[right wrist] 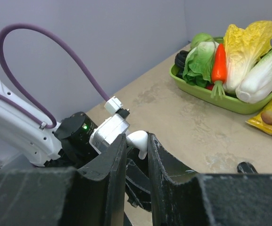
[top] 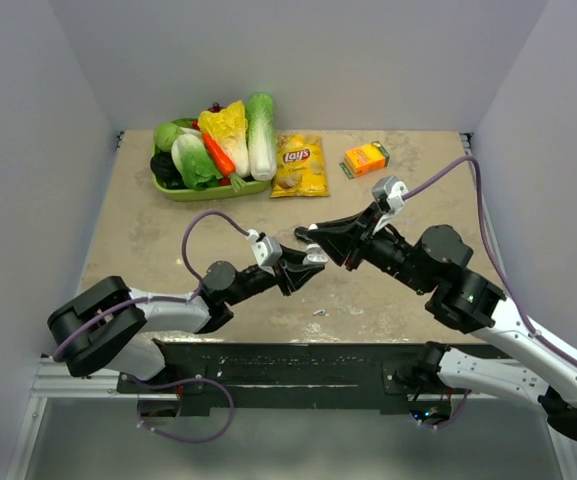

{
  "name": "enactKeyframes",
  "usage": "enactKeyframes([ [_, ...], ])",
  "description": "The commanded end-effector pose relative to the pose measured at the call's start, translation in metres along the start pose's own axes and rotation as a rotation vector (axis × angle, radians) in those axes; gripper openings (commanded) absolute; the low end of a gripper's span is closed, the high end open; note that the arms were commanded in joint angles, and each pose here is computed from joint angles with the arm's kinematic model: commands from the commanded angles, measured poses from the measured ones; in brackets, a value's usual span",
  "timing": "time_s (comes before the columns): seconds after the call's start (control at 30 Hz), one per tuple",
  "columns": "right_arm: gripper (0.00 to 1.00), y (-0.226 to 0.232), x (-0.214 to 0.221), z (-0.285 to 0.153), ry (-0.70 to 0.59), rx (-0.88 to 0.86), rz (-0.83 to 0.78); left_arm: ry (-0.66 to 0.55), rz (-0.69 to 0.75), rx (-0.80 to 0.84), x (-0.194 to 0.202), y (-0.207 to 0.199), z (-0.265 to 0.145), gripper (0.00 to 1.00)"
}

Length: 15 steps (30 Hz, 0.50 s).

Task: Insert the wireless bluetooth earbuds into the charging case
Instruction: Pick up the earbud from the charging case, then place the earbud in the charging case.

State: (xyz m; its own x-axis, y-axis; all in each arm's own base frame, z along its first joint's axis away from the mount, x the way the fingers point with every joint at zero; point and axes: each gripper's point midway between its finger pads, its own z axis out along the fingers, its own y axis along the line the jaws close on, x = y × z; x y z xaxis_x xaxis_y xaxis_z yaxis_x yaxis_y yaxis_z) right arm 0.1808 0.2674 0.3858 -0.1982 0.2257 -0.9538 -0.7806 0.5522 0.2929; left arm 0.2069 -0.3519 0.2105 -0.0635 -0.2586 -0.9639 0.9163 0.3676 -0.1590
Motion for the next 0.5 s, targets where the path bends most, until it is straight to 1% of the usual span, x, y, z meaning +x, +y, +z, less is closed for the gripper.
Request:
enactKeyframes([
  [0.0, 0.0, 0.011, -0.022, -0.007, -0.063, -0.048, -0.026, -0.723, 0.253, 0.165, -0.192, -0.046, -0.025, 0.0],
  [0.3, 0.0, 0.017, -0.034, -0.009, -0.08, -0.069, -0.041, -0.828, 0.374, 0.238, -0.237, -0.061, -0.034, 0.0],
  [0.47, 0.0, 0.02, -0.042, -0.009, -0.091, -0.079, -0.049, -0.852, 0.411, 0.274, -0.253, -0.069, -0.034, 0.0],
])
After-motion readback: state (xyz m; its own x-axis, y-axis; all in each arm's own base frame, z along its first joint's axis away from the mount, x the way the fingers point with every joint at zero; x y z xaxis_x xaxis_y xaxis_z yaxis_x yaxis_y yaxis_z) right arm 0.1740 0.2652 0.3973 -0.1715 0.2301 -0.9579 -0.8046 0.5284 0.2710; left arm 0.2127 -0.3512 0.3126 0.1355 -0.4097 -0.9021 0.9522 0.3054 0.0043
